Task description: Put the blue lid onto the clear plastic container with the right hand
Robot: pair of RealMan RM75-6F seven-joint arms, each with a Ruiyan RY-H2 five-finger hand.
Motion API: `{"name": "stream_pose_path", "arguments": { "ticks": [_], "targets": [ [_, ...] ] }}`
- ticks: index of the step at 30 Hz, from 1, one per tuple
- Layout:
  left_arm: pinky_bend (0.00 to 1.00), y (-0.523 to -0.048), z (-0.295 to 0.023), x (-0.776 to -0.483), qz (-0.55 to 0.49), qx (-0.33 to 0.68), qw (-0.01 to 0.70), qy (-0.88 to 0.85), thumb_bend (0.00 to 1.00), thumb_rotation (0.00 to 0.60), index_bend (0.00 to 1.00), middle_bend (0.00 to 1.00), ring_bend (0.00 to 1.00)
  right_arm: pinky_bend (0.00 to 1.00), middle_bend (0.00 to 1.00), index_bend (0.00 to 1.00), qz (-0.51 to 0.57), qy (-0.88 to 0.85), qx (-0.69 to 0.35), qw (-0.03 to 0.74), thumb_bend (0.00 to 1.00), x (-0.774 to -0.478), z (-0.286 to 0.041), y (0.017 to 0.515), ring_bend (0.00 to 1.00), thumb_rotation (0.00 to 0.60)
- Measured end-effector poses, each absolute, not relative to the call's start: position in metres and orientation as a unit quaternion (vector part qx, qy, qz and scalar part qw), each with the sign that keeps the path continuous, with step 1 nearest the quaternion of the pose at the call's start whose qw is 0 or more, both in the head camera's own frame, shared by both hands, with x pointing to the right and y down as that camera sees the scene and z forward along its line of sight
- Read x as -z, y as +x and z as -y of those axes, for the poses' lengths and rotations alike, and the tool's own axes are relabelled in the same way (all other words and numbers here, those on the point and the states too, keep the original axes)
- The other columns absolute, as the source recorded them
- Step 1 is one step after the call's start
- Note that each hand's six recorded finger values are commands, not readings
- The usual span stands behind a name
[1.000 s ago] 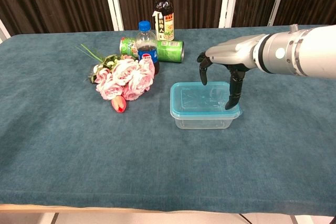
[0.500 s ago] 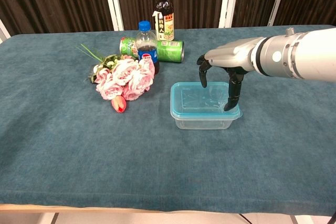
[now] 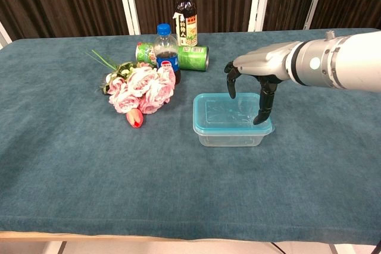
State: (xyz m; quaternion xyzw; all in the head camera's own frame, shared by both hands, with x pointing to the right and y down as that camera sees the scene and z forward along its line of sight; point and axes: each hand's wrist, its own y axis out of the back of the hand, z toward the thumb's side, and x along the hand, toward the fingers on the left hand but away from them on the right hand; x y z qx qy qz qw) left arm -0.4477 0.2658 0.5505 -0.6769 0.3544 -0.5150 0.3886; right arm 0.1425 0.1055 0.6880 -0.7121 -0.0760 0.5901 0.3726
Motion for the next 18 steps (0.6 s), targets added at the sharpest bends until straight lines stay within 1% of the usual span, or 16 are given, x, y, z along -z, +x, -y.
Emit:
{"name": "stream_pose_path", "arguments": {
  "ticks": [9,18],
  "targets": [
    [0.16,-0.4471,-0.2655,-0.5519,-0.353,0.516,0.388,-0.677,0.45,0.6,0.06,0.0,0.07,0.04,0.12,0.48,0.072,-0.713,-0.59,0.372,0.0,-0.6902,-0.1068,0.142,0.0,0.6],
    [0.16,-0.4476,-0.265,-0.5509,-0.355,0.515,0.389,-0.677,0.45,0.6,0.06,0.0,0.07,0.04,0.12,0.48,0.068,-0.709,-0.594,0.373,0.0,-0.6917,-0.1063,0.1436,0.0,0.6]
  ]
}}
